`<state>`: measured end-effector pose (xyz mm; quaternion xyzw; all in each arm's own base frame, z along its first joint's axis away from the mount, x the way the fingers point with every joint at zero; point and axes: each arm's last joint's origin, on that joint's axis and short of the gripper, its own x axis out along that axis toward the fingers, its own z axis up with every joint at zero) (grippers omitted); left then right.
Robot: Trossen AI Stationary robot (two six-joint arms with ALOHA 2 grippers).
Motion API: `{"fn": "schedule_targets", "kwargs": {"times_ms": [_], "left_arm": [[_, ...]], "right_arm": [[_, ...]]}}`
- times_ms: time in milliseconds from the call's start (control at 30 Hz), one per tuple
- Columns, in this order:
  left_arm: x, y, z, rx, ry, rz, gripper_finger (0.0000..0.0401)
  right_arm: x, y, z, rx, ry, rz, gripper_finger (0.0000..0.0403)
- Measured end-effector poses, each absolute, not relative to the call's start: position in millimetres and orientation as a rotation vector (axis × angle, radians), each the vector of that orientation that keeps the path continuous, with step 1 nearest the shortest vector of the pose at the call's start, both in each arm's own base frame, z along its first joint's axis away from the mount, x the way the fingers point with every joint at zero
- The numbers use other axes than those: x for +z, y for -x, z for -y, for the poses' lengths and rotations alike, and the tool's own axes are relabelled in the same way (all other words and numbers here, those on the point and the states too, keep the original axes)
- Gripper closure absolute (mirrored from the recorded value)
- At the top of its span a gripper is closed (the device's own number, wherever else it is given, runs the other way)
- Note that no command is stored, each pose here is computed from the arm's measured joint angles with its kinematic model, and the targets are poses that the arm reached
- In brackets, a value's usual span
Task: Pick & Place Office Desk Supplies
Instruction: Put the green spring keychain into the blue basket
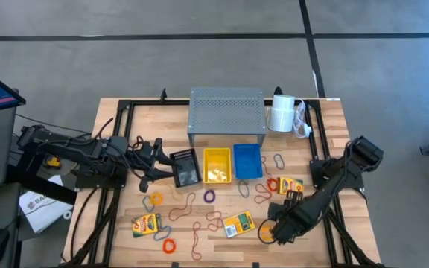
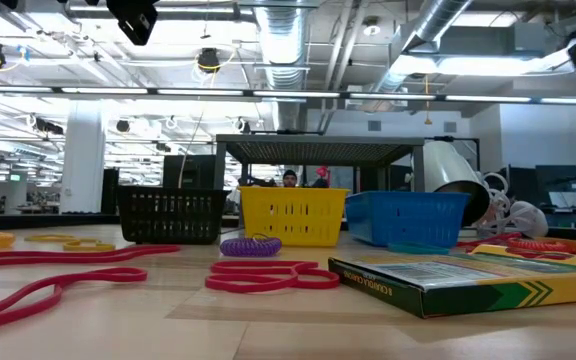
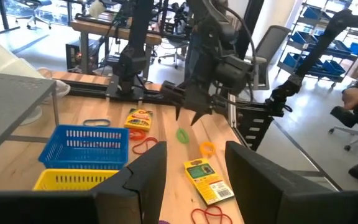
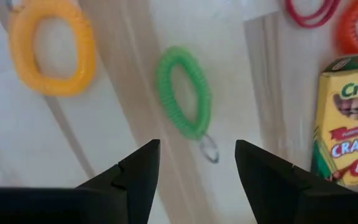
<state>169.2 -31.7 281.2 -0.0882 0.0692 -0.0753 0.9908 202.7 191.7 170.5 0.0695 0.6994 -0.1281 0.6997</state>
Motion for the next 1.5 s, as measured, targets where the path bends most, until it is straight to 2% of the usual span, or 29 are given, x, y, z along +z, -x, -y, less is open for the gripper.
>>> {"fn": "schedule_targets", "kwargs": {"times_ms": [400, 1300, 1500], "left_arm": [[281, -169, 32, -0.167, 0.177, -0.141, 0.0242], [278, -169, 32, -0.164, 0.174, -0.171, 0.0242], [278, -169, 32, -0.164, 0.174, -0.171, 0.0242]], "right_arm": [[161, -197, -172, -0.251, -0.219, -1.519, 0.0196], [137, -187, -170, -0.207, -0.272, -1.533, 0.0197], [138, -188, -170, -0.202, -0.272, -1.53, 0.0232]]}}
